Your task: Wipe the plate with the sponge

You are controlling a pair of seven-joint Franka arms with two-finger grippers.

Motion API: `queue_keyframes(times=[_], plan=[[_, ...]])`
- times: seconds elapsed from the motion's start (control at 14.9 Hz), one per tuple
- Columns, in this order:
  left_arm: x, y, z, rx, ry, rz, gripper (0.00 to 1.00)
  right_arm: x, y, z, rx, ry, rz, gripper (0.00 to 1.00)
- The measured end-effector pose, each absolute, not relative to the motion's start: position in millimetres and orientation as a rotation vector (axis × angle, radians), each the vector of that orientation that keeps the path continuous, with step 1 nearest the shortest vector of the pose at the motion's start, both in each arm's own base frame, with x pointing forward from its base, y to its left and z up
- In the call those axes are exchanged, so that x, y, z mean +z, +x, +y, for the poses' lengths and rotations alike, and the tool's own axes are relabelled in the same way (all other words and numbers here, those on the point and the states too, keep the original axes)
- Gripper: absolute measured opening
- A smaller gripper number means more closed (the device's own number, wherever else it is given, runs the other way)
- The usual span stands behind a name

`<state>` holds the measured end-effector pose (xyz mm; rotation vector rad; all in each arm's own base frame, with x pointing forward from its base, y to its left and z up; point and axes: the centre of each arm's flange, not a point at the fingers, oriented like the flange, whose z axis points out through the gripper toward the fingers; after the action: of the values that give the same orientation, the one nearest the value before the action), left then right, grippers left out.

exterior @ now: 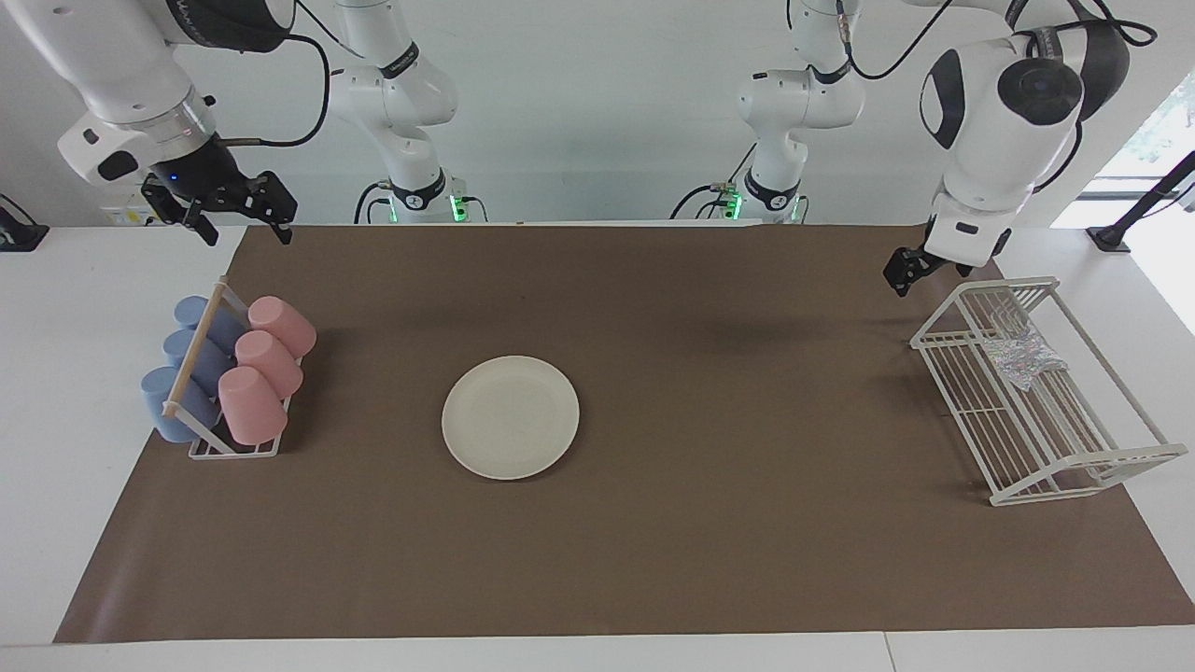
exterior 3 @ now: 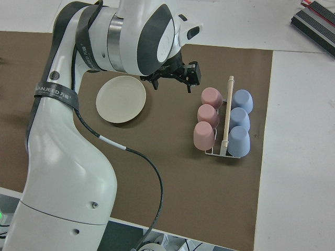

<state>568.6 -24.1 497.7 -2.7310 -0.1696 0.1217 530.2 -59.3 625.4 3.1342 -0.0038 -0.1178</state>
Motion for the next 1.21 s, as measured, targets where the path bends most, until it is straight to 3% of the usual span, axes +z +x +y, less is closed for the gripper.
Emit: queue_keyframes(times=[0.34,0.81,1.01,1.21], plan=[[432.9,598.0,-9.2,0.138,-2.467,-0.047,1.00,625.4,530.2,-59.3,-0.118,3.134,-0.004,1.00],[399.0,628.4,-7.5,0.132,-2.295,0.020,1.00,625.4,530.2,-59.3,-0.118,3.134,-0.004,1.00],[402.1,629.8,-5.9,0.131,-2.290,0.011,0.89,625.4,530.2,-59.3,-0.118,3.134,-0.004,1.00],[404.8,629.1,-4.6,0.145,-2.282,-0.001,0.54,625.4,530.2,-59.3,-0.118,3.134,-0.004,1.00]])
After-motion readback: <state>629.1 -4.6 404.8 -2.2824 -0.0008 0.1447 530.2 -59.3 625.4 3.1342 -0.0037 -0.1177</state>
